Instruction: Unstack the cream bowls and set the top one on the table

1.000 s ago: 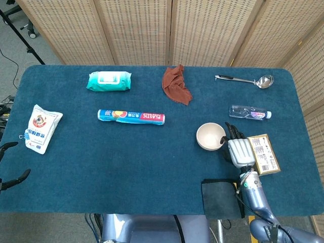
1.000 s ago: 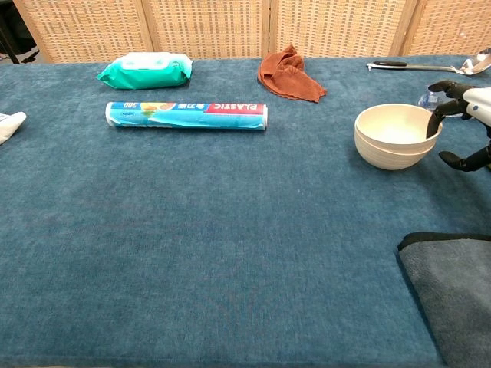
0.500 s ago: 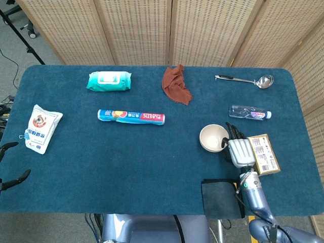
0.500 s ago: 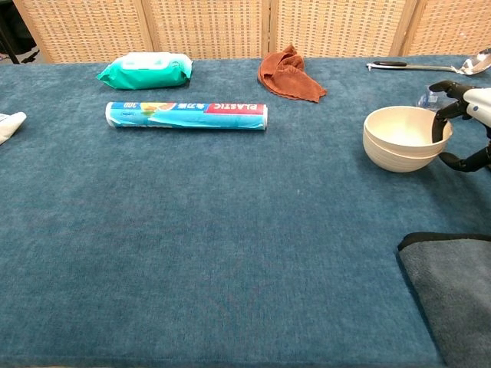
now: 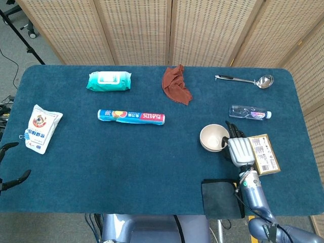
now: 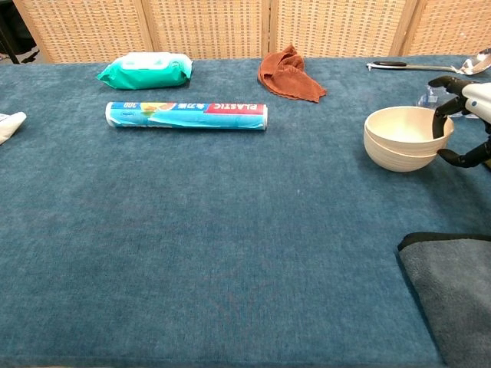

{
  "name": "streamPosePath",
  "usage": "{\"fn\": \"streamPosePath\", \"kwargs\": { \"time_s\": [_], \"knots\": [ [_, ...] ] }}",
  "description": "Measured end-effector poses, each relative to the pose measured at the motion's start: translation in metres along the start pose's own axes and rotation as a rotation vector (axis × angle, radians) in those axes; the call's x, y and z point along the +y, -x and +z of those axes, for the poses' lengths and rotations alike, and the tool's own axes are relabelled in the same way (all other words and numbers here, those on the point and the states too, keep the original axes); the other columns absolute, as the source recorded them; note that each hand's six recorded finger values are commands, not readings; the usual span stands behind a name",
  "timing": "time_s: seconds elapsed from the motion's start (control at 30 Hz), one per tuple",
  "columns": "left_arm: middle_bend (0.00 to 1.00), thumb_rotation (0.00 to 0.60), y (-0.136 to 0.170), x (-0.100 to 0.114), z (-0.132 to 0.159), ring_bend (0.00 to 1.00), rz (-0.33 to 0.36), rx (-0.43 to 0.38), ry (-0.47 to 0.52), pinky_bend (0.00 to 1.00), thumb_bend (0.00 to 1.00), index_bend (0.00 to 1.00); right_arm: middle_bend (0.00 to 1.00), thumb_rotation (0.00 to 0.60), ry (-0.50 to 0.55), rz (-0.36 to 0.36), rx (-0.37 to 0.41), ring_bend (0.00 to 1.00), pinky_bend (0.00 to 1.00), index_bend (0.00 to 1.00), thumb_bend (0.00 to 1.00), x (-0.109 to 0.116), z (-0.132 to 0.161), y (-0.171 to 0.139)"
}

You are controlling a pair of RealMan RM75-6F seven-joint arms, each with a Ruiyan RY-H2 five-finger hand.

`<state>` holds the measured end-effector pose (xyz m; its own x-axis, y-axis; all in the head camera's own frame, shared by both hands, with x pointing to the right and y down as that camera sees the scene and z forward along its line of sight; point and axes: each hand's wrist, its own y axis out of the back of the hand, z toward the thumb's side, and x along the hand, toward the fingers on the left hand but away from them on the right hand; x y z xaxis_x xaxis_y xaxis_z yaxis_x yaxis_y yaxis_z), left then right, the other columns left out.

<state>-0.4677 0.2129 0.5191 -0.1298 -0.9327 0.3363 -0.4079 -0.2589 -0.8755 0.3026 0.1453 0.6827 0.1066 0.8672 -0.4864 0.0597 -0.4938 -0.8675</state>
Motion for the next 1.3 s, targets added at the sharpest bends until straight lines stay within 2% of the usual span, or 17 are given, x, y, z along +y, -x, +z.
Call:
{"fn": "streamPosePath", "kwargs": {
  "time_s": [0.8,1.3],
  "knots": [
    [0.00,0.600,0.000,0.000,0.000,0.00,-0.001,0.000,-0.001,0.05,0.18,0.26,0.00,0.600,-0.033,-0.037,-0.027,0.00,0.21,0.60,0.40,0.015,-0.007,0.005],
    [0.00,0.600,0.001,0.000,0.001,0.00,-0.001,-0.001,-0.002,0.05,0.18,0.26,0.00,0.600,-0.070,-0.078,-0.015,0.00,0.21,0.61,0.41,0.041,-0.005,0.012]
  ]
}}
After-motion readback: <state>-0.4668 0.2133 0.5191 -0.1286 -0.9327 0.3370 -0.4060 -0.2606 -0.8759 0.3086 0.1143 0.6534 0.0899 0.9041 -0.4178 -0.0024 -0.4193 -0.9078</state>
